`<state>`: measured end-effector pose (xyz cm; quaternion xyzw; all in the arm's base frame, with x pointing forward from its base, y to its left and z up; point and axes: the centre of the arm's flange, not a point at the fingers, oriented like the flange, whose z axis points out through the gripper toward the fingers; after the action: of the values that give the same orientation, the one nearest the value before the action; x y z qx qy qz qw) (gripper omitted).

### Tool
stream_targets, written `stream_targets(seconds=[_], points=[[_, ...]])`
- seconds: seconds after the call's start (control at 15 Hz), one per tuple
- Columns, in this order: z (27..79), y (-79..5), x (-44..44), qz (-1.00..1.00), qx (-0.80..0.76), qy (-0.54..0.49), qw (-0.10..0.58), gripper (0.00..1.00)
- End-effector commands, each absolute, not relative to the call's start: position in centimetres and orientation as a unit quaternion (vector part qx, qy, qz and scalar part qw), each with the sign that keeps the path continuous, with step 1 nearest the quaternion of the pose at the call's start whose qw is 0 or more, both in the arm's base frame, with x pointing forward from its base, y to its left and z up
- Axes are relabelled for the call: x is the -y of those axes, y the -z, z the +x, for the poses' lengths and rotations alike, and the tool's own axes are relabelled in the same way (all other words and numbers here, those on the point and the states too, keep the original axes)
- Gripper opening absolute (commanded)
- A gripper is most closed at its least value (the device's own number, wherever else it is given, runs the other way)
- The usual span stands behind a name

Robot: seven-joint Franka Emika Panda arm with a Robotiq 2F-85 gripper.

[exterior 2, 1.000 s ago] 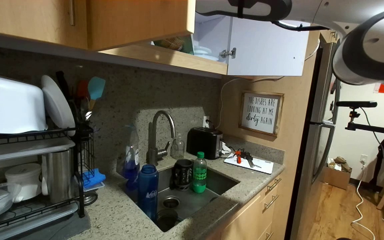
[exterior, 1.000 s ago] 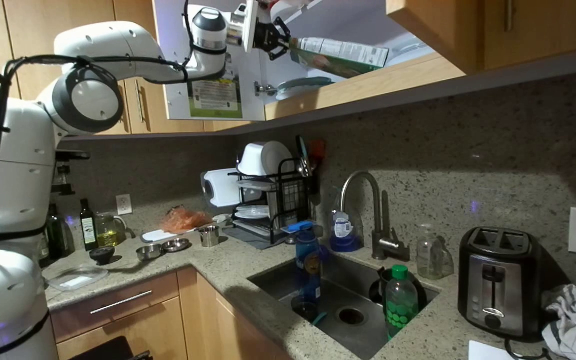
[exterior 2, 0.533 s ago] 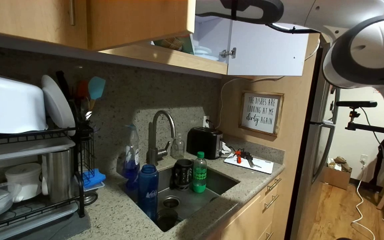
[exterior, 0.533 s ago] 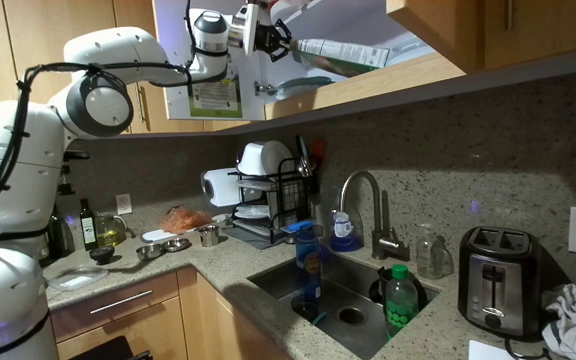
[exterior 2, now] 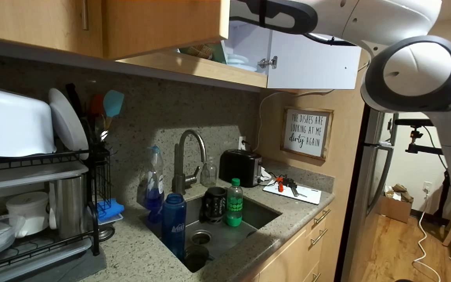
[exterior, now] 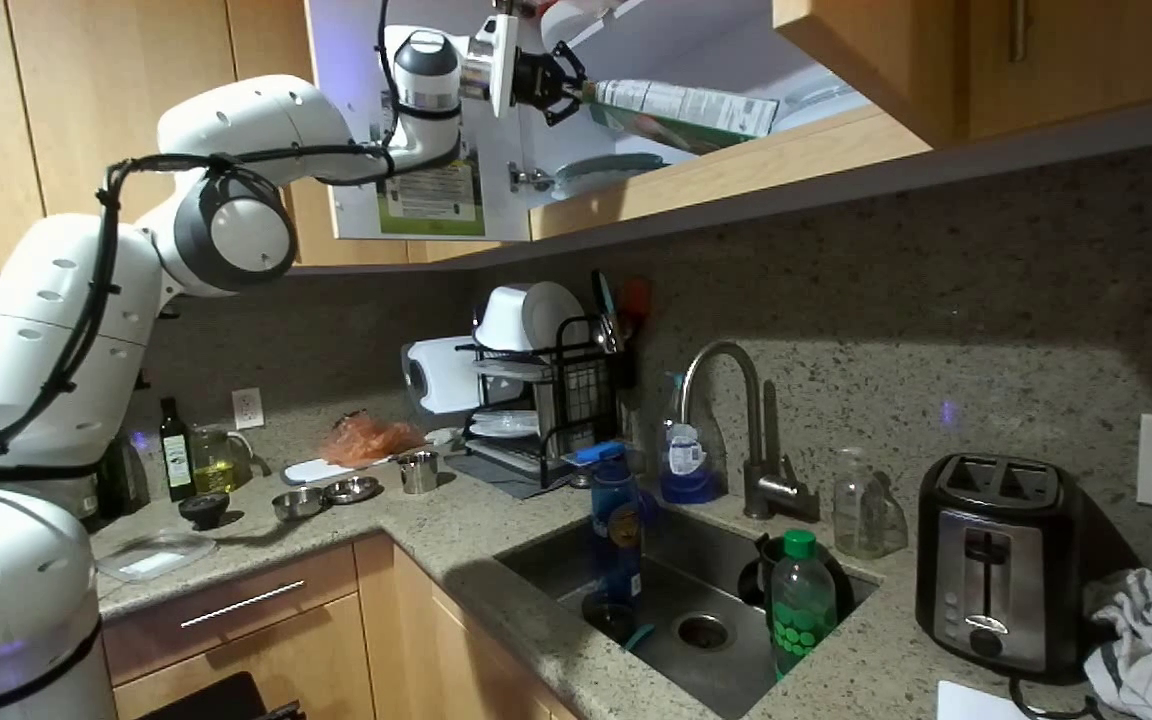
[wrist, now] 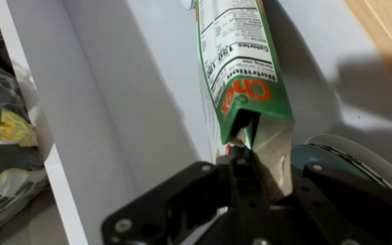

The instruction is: Pick up the green box from the counter and place it inside the open upper cabinet

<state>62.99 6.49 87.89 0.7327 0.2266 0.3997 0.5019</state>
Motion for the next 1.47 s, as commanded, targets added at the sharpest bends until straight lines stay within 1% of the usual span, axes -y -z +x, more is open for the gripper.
stream_targets(seconds=[0.0, 0.2, 0.6, 0.67, 0.8, 1.0, 1.2, 1.27, 1.33, 1.4], points=[[65.6, -89.9, -7.0, 0.734, -0.218, -0.395, 0.509, 0.05], [66.4, -89.8, -7.5, 0.733, -0.219, -0.391, 0.513, 0.05], [67.4, -89.7, -8.2, 0.729, -0.216, -0.385, 0.523, 0.09], [67.5, -89.6, -8.3, 0.729, -0.215, -0.384, 0.524, 0.33], [67.5, -89.4, -8.3, 0.729, -0.218, -0.383, 0.524, 0.36], [67.5, -89.1, -8.3, 0.732, -0.218, -0.382, 0.521, 0.56], [67.4, -89.0, -8.2, 0.735, -0.216, -0.383, 0.516, 0.81], [67.4, -89.0, -8.1, 0.736, -0.215, -0.384, 0.514, 0.87], [67.4, -89.0, -8.1, 0.737, -0.215, -0.385, 0.513, 0.95], [67.4, -89.1, -8.1, 0.737, -0.214, -0.386, 0.511, 0.99]])
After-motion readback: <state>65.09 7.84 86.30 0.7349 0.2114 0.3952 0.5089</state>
